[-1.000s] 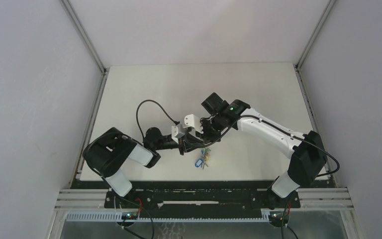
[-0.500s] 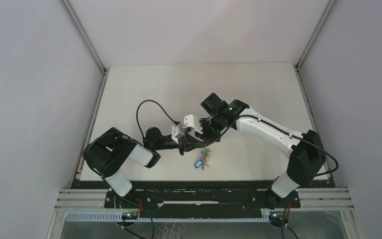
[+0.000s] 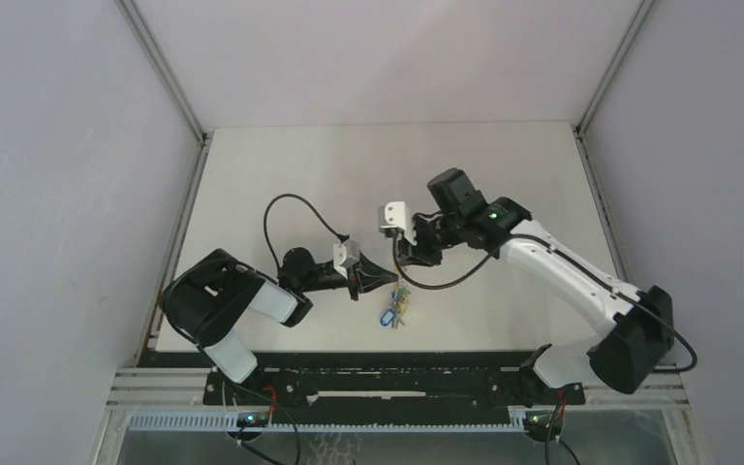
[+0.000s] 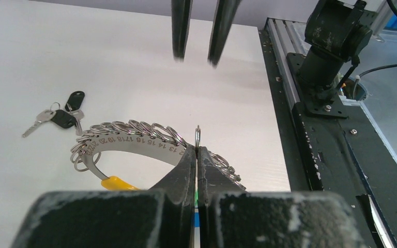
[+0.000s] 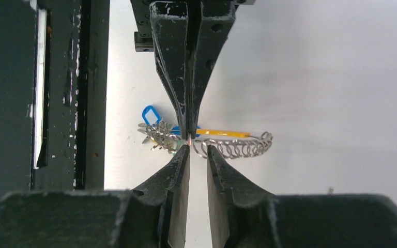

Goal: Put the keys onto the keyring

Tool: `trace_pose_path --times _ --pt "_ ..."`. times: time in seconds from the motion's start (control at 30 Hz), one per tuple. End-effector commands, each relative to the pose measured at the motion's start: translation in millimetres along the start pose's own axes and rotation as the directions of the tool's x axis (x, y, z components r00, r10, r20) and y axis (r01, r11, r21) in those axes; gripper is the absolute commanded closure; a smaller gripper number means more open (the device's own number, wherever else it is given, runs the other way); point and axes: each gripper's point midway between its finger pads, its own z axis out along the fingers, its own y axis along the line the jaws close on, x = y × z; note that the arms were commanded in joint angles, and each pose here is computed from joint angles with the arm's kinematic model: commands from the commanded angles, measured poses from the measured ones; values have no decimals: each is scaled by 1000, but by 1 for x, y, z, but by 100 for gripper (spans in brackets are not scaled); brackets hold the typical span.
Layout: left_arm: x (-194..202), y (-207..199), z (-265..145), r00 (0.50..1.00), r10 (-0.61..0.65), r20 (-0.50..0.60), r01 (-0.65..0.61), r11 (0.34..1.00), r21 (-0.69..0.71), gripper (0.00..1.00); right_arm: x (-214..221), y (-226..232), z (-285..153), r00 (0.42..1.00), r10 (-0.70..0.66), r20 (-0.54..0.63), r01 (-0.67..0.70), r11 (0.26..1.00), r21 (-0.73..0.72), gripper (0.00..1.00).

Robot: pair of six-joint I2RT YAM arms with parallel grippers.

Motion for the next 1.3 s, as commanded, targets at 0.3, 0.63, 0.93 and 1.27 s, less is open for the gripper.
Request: trace_pose_path --times 0.3,0.63,0.93,1.27 --pt "-38 7 -3 991 101 91 -97 994 -49 100 -4 4 -7 928 43 369 -62 997 39 79" --pt "-47 5 -4 988 111 109 -106 993 -52 100 11 3 -5 885 26 464 -61 996 61 82" --pt "-49 4 -4 987 116 112 -111 992 -51 100 11 -1 4 876 50 479 -74 997 31 84" --pt "-49 3 -5 987 114 114 -109 993 -51 100 13 0 11 873 73 482 -80 997 -7 84"
